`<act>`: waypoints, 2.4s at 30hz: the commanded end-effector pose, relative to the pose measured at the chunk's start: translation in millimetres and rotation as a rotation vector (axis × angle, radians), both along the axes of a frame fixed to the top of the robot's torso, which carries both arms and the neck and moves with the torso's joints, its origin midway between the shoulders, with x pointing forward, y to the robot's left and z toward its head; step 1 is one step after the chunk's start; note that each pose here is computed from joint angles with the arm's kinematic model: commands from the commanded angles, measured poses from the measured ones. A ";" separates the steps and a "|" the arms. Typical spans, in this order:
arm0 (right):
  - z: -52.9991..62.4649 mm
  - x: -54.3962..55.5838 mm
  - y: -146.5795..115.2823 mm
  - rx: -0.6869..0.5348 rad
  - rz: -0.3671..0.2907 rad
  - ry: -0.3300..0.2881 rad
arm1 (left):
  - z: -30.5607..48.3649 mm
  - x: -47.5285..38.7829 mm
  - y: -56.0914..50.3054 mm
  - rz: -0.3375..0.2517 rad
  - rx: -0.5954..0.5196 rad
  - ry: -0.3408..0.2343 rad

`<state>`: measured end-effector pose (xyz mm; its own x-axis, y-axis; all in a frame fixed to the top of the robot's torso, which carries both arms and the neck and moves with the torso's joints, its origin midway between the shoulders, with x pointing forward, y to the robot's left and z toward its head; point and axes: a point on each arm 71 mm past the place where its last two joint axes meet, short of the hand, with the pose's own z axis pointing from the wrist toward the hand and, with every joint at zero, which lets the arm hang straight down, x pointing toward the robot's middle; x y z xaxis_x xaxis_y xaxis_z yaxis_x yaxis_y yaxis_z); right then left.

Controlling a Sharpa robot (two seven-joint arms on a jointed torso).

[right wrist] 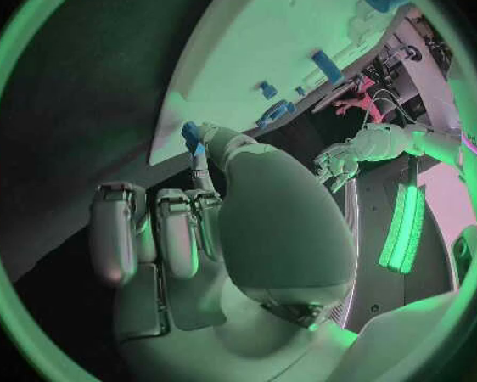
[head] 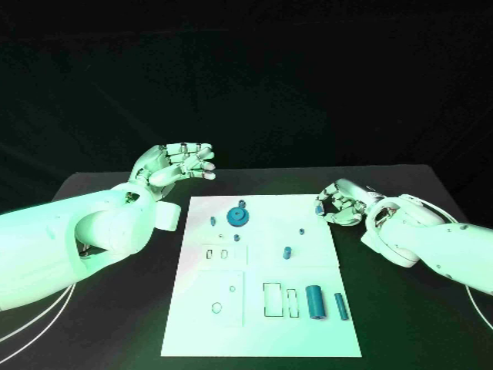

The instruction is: Assemble the parts on the task board

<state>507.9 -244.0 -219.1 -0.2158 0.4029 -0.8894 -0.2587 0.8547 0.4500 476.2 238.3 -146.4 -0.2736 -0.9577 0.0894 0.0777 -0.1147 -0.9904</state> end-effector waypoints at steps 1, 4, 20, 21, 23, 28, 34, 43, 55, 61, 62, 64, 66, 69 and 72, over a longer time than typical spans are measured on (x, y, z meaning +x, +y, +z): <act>9.4 -3.3 5.6 0.013 -0.017 -0.085 | 1.1 -0.6 -1.3 -0.013 -0.010 -0.005; 18.2 -7.4 16.4 0.028 0.001 -0.104 | 0.9 -0.1 -0.4 -0.010 -0.009 -0.005; 37.4 -45.2 128.4 0.079 0.173 -0.046 | -0.9 1.7 -7.3 -0.022 -0.011 0.001; 36.5 -47.0 133.2 0.078 0.179 -0.037 | -1.2 1.9 -7.6 -0.023 -0.011 0.001; 33.4 -51.1 143.7 0.073 0.190 -0.017 | -1.6 2.2 -8.0 -0.023 -0.011 0.003; 22.5 -59.3 163.4 0.061 0.208 0.032 | -2.1 2.7 -8.7 -0.024 -0.010 0.004; 7.4 -69.2 181.3 0.050 0.230 0.085 | -2.8 3.3 -9.9 -0.024 -0.009 0.007; -8.6 -79.9 197.3 0.022 0.255 0.103 | -3.2 3.6 -12.4 -0.029 -0.011 0.011; -18.6 -80.6 203.1 0.018 0.221 0.091 | -3.5 3.8 -14.5 -0.036 -0.013 0.014; -20.6 -82.9 208.1 0.021 0.228 0.087 | -3.6 4.0 -14.9 -0.037 -0.013 0.014; -20.9 -82.9 208.4 0.020 0.229 0.088 | -3.6 4.1 -15.0 -0.037 -0.013 0.014; -22.1 -82.8 209.2 0.016 0.230 0.090 | -3.7 4.1 -15.2 -0.038 -0.013 0.015; -23.4 -82.6 209.6 0.014 0.229 0.092 | -3.8 4.1 -15.4 -0.039 -0.013 0.015; -26.0 -82.8 210.3 0.012 0.228 0.097 | -3.9 4.3 -15.5 -0.039 -0.013 0.015; -27.4 -82.7 210.8 0.010 0.228 0.099 | -4.0 4.4 -15.6 -0.040 -0.013 0.016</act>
<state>425.3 -32.6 -243.9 -0.3924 0.3562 -0.8480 -0.3953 0.7672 0.5052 480.9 225.1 -151.3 -0.2911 -0.9519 0.0954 0.0576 -0.1170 -0.9915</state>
